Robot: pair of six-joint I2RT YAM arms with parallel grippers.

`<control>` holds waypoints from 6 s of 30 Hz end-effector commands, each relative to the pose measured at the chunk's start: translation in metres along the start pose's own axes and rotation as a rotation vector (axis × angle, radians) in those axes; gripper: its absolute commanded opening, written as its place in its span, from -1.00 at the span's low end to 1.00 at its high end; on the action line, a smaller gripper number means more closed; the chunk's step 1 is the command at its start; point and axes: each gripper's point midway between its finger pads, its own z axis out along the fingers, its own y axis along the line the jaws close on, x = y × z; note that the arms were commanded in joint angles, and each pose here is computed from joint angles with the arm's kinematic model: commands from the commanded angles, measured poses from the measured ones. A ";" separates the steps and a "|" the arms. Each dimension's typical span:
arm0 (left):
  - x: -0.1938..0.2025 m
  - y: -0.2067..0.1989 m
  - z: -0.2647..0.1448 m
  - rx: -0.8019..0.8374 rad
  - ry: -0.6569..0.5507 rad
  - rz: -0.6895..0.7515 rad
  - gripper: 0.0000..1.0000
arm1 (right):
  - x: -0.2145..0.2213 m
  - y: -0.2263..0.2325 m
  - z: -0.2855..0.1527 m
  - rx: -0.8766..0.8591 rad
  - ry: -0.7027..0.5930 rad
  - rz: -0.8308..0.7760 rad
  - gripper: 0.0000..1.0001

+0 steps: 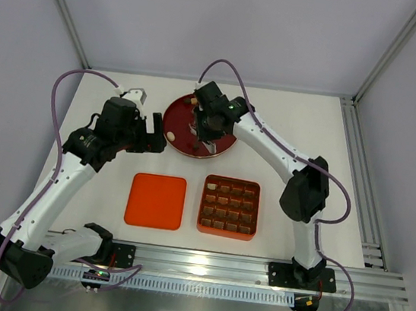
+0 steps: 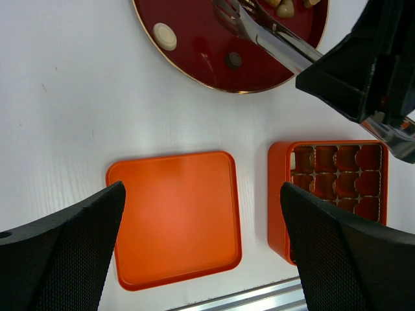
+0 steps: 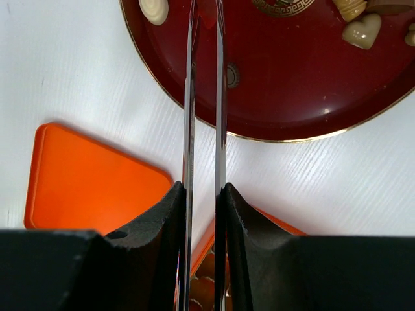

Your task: Pack the chocolate

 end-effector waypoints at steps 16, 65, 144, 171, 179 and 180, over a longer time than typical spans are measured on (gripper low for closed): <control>-0.008 -0.009 -0.001 0.041 -0.031 -0.016 0.99 | 0.038 -0.021 -0.122 -0.063 -0.102 0.072 -0.39; 0.002 -0.007 0.012 0.035 -0.003 -0.039 0.99 | 0.184 -0.056 -0.148 -0.082 0.093 0.124 -0.24; -0.007 -0.007 0.009 0.018 0.011 0.006 0.99 | -0.014 -0.104 0.007 0.040 0.099 -0.007 -0.11; -0.008 -0.007 0.008 0.019 0.001 0.013 0.99 | -0.013 -0.105 0.017 0.078 0.132 -0.016 -0.11; -0.008 -0.006 0.008 0.016 0.000 0.012 1.00 | -0.012 -0.105 0.019 0.079 0.137 -0.007 -0.18; -0.008 -0.006 0.009 0.014 0.002 0.014 0.99 | -0.012 -0.106 0.018 0.080 0.139 -0.007 -0.18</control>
